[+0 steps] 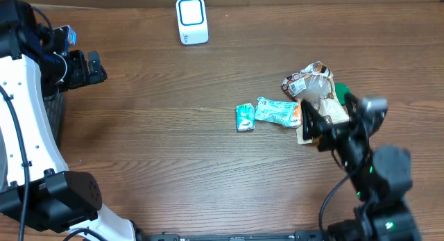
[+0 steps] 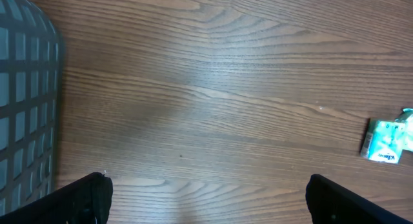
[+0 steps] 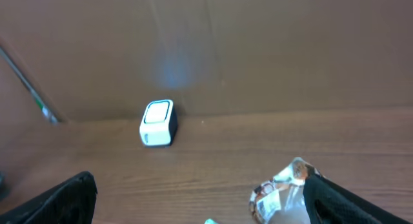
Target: Scan the item barcode
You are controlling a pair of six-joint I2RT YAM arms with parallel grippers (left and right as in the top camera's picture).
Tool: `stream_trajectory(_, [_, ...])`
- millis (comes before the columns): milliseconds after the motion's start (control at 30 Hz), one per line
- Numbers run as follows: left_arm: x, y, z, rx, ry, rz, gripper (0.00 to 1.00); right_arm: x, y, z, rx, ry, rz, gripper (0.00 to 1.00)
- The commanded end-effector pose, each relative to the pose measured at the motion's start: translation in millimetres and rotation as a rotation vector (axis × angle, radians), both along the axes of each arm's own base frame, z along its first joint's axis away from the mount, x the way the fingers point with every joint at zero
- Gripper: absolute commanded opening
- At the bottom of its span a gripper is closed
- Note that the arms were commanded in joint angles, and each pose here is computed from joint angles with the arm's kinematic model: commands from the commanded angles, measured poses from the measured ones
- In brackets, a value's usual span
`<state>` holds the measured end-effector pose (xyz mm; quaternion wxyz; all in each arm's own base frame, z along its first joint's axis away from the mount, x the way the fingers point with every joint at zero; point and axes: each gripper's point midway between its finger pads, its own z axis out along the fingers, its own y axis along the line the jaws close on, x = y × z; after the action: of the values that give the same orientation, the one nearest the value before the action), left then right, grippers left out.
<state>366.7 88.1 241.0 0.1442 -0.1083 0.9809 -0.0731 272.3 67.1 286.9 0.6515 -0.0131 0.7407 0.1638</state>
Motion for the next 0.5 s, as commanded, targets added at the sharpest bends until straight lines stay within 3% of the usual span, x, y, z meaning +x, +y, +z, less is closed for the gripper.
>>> stream_trajectory(0, [0, 2, 3, 0.009, -0.011, -0.010, 1.00, -9, -6, -22, 0.007, -0.047, -0.011, 1.00])
stream_trajectory(467, [0, 2, 3, 0.009, -0.011, -0.010, 1.00, -28, -14, -82, 0.029, -0.170, -0.030, 1.00])
